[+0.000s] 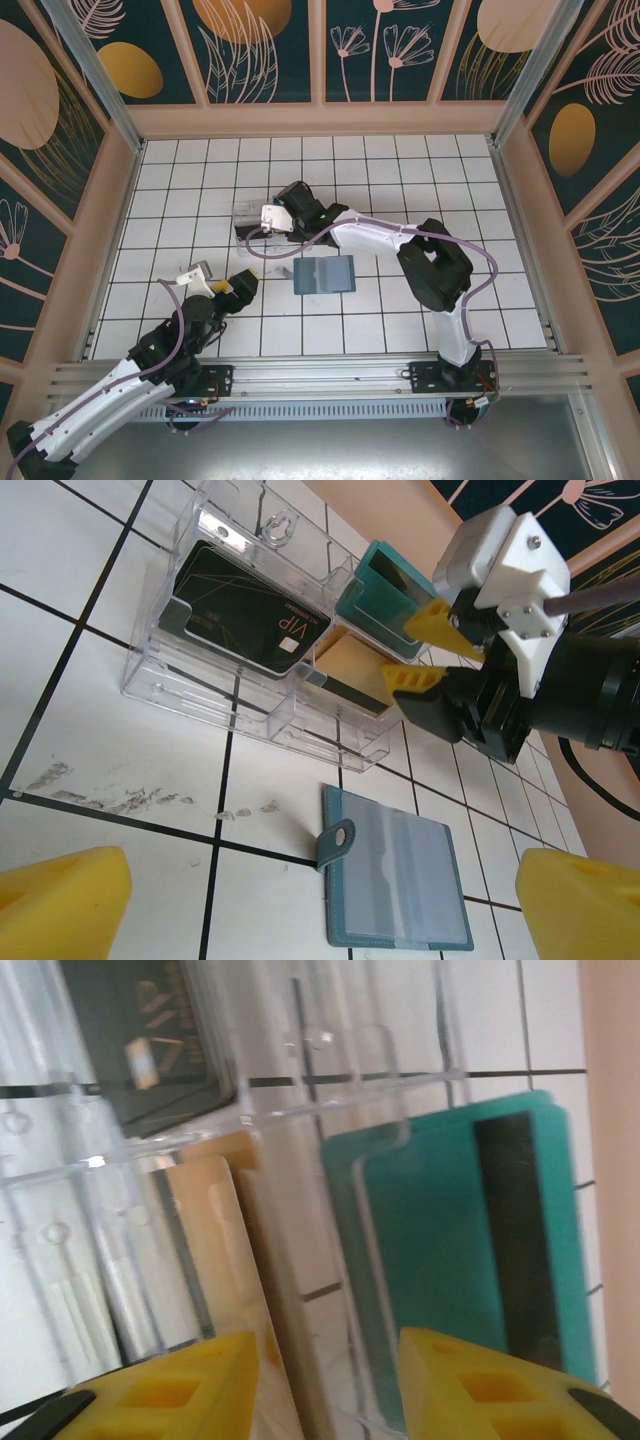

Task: Take the credit cards out of the card holder

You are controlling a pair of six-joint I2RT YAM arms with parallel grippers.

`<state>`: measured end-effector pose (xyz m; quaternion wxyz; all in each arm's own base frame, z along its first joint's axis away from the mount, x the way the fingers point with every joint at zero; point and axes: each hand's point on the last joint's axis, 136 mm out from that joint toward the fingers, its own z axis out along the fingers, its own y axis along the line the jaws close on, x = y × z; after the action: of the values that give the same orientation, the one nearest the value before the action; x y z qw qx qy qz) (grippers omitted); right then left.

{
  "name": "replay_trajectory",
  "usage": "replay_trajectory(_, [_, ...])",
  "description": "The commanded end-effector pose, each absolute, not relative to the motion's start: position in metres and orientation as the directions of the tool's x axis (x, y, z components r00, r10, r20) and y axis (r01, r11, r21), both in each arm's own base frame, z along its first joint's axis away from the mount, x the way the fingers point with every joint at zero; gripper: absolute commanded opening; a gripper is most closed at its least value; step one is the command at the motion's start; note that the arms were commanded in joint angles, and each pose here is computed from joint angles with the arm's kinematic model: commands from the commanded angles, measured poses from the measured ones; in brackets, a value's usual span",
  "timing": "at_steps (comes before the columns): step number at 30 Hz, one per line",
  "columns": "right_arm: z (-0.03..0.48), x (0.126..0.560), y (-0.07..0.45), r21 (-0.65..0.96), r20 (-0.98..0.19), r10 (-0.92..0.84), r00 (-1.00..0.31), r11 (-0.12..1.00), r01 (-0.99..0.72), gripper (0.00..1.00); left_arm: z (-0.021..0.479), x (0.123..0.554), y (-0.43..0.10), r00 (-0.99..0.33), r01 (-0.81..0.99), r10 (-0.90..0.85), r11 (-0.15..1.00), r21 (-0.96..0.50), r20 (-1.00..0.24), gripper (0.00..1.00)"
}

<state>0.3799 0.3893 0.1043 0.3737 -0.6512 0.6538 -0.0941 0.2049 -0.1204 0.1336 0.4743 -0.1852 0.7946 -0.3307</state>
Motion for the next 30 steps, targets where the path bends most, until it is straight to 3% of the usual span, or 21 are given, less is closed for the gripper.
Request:
replay_trajectory(1, [0.115,0.401,0.387,-0.655,-0.39,-0.917,0.081,0.214,-0.725,0.42,0.132,0.207,-0.117,-0.467,0.007,-0.609,0.722,-0.691,-0.641,0.99])
replay_trajectory(8, [0.117,0.399,0.382,-0.645,-0.408,-0.911,0.063,0.239,-0.726,0.42,0.131,0.206,-0.117,-0.47,0.005,-0.607,0.725,-0.689,-0.641,0.99])
replay_trajectory(12, [0.131,0.388,0.383,-0.602,-0.478,-0.877,0.049,0.286,-0.745,0.42,0.131,0.206,-0.116,-0.47,0.004,-0.606,0.726,-0.688,-0.642,0.99])
replay_trajectory(22, [0.176,0.344,0.357,-0.421,-0.729,-0.683,-0.048,0.503,-0.755,0.45,0.13,0.21,-0.118,-0.475,-0.016,-0.593,0.744,-0.668,-0.65,0.99])
replay_trajectory(30, [0.205,0.32,0.303,-0.207,-0.91,-0.39,-0.143,0.724,-0.658,0.45,0.129,0.223,-0.131,-0.501,-0.048,-0.559,0.78,-0.624,-0.66,0.99])
